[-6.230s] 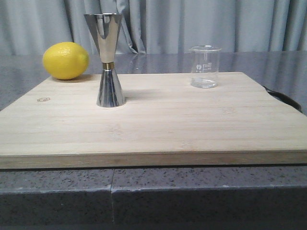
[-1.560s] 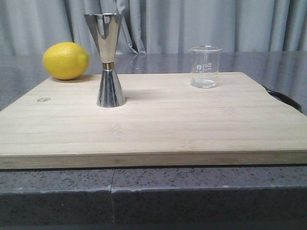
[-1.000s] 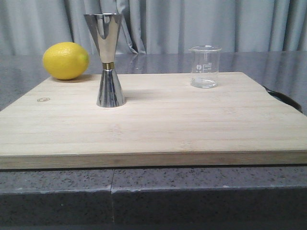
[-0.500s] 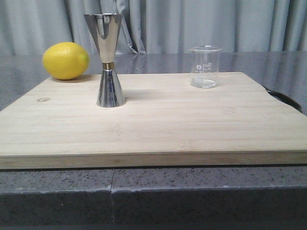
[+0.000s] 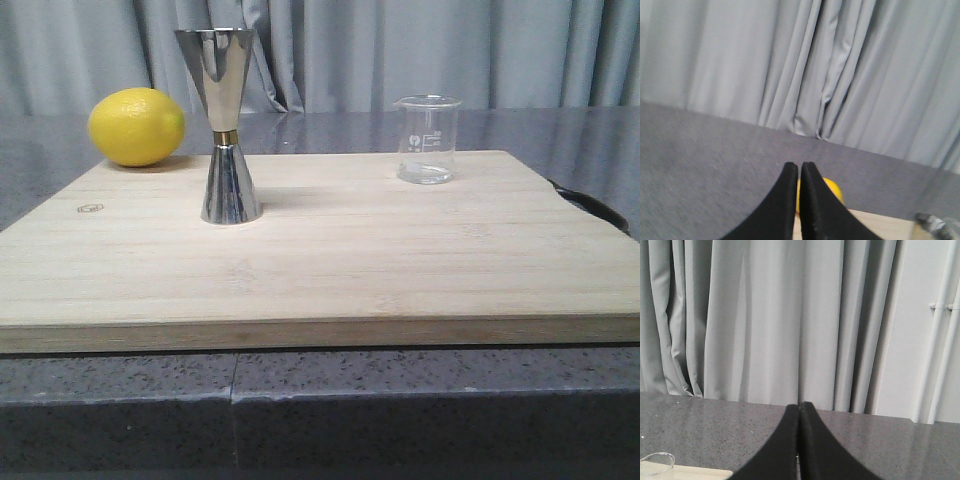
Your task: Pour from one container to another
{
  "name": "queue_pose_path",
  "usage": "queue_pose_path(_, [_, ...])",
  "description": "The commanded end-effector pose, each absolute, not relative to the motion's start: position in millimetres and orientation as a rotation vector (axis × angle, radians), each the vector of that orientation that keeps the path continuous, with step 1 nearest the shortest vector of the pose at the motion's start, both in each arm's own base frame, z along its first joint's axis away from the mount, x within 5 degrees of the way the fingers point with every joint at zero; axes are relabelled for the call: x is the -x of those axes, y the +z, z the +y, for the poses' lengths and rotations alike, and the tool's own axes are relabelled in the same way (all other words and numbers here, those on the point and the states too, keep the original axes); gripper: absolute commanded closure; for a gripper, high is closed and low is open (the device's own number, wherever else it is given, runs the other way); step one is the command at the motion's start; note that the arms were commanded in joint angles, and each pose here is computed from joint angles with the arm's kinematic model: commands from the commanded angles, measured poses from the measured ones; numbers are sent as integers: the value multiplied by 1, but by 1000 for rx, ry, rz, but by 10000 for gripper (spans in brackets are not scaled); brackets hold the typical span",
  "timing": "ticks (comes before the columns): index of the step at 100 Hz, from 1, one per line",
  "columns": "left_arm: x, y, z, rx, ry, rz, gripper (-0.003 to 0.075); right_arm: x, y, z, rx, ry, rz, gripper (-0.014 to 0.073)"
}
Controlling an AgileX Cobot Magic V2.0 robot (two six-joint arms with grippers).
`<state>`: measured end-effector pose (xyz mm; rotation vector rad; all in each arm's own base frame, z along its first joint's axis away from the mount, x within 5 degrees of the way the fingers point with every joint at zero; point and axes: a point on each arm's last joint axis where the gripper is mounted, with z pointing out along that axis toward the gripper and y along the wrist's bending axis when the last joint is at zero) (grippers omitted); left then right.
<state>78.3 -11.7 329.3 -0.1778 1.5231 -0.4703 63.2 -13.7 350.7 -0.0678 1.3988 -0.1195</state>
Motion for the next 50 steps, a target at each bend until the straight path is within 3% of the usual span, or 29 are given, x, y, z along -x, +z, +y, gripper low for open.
queue_pose_path(1, [-77, 335, -18, 361, -762, 1527, 739, -64, 359, -11, 108, -146, 1368, 668])
queue_pose_path(18, [-75, 324, -23, 461, -959, 1518, 739, -64, 359, -12, 105, -148, 1369, 668])
queue_pose_path(39, [-58, 309, -28, 399, -1269, 1268, 739, -64, 359, -12, 104, -149, 1370, 668])
queue_pose_path(50, [-55, 304, -26, 423, -1284, 1262, 739, -64, 359, -13, 97, -155, 1374, 668])
